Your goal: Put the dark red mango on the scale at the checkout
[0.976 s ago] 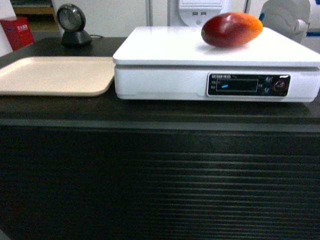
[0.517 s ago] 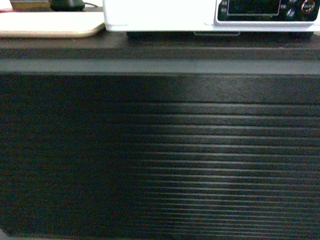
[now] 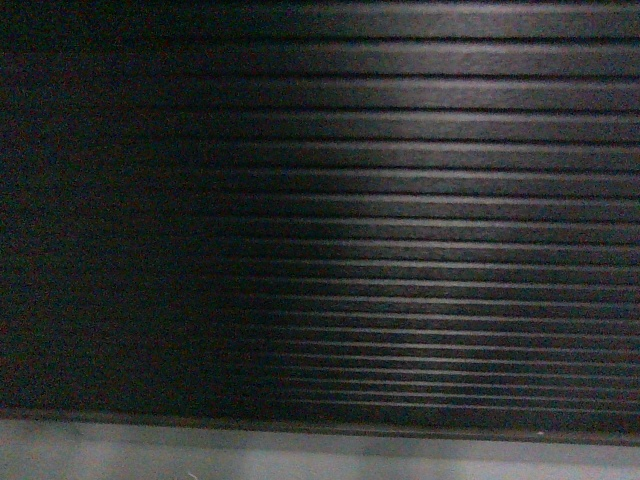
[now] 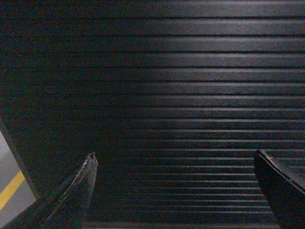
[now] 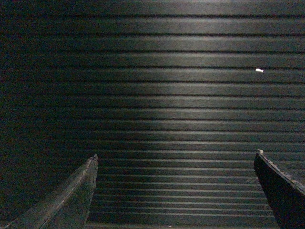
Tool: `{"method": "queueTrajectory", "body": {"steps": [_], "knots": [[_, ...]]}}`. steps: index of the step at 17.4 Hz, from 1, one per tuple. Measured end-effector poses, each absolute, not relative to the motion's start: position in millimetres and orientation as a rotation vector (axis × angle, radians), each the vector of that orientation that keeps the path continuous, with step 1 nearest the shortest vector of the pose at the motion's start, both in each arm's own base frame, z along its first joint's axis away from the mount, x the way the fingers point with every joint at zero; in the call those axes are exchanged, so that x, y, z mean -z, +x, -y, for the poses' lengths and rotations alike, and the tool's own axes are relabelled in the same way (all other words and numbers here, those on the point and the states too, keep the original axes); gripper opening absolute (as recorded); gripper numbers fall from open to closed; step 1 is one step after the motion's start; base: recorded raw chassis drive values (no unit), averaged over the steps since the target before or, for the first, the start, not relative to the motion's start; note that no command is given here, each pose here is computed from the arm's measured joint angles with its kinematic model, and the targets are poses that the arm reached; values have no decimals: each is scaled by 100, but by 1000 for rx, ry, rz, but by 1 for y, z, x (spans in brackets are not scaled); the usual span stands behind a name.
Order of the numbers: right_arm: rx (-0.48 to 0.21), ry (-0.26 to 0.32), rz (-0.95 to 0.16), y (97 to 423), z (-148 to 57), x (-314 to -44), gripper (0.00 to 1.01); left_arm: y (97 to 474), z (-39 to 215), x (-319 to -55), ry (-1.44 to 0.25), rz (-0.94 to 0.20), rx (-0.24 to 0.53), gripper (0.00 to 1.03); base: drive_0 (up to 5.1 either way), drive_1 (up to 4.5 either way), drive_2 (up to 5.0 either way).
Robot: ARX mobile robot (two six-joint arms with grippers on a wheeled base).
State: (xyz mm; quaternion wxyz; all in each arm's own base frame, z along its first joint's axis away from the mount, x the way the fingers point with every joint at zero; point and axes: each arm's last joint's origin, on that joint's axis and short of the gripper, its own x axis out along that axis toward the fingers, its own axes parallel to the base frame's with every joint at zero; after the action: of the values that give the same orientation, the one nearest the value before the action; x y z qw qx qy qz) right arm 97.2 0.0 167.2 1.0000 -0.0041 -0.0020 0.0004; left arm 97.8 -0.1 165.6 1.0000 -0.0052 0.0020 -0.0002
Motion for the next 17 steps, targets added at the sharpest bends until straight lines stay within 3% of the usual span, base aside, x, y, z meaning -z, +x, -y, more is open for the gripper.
{"method": "queueTrajectory", "body": {"steps": [17], "knots": [[0, -8, 3, 97, 0, -167, 98, 98, 0, -166, -10, -4, 1, 98, 0, 0, 0]]}}
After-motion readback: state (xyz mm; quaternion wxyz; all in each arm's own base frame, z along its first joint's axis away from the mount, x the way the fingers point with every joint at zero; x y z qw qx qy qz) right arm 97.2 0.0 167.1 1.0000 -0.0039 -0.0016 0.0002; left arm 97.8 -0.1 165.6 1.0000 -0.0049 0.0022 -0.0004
